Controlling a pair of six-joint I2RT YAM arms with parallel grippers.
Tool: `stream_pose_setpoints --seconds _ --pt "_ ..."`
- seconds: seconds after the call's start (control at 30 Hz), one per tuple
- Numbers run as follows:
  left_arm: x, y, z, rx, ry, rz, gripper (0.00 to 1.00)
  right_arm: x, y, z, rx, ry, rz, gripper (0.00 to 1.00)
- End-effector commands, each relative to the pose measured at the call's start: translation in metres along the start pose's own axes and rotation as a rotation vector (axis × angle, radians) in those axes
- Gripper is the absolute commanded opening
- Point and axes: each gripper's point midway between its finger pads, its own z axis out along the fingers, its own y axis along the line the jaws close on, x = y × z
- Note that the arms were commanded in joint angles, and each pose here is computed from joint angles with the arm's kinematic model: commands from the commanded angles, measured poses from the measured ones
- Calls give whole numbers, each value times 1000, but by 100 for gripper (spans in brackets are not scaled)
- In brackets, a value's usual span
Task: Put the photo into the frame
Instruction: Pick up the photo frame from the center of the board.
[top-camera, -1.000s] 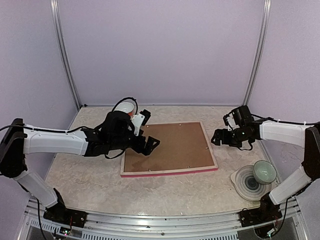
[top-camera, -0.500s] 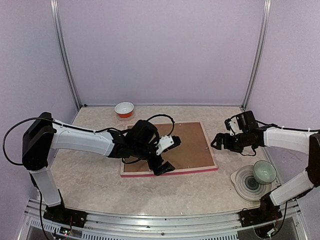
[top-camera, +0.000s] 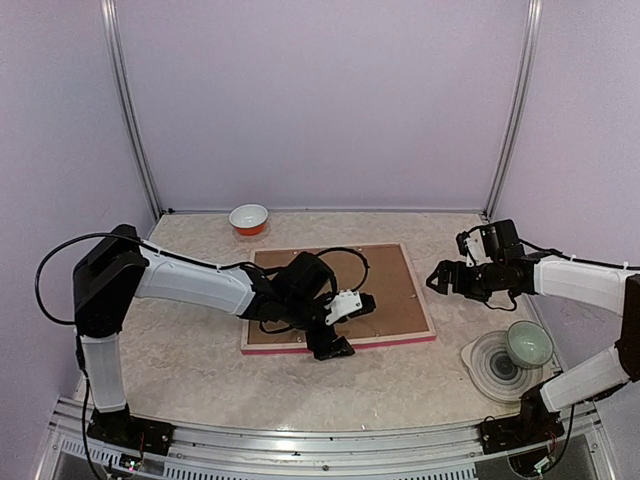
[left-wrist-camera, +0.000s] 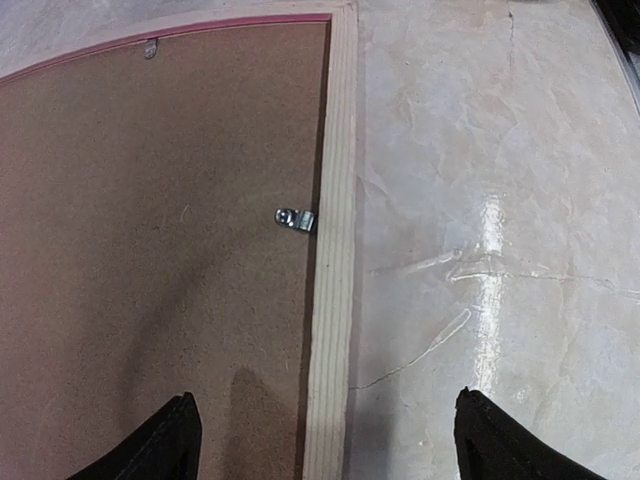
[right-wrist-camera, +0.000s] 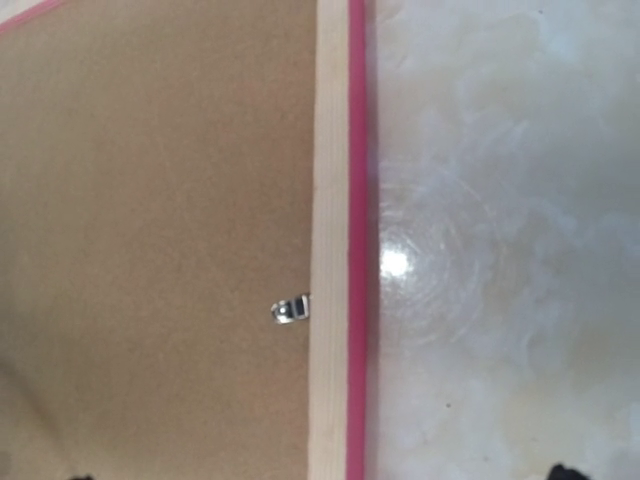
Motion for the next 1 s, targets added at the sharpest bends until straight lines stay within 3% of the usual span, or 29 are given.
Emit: stream_pose_setpoints --seconds 0.0,0.4,0.97 --pt "2 -9 7 52 5 22 84 -3 -1 -2 -12 -16 15 98" --pt "24 -9 24 53 66 27 67 -3 1 1 -26 -4 22 97" --pt "39 -14 32 71 108 13 25 1 1 4 -49 10 44 96"
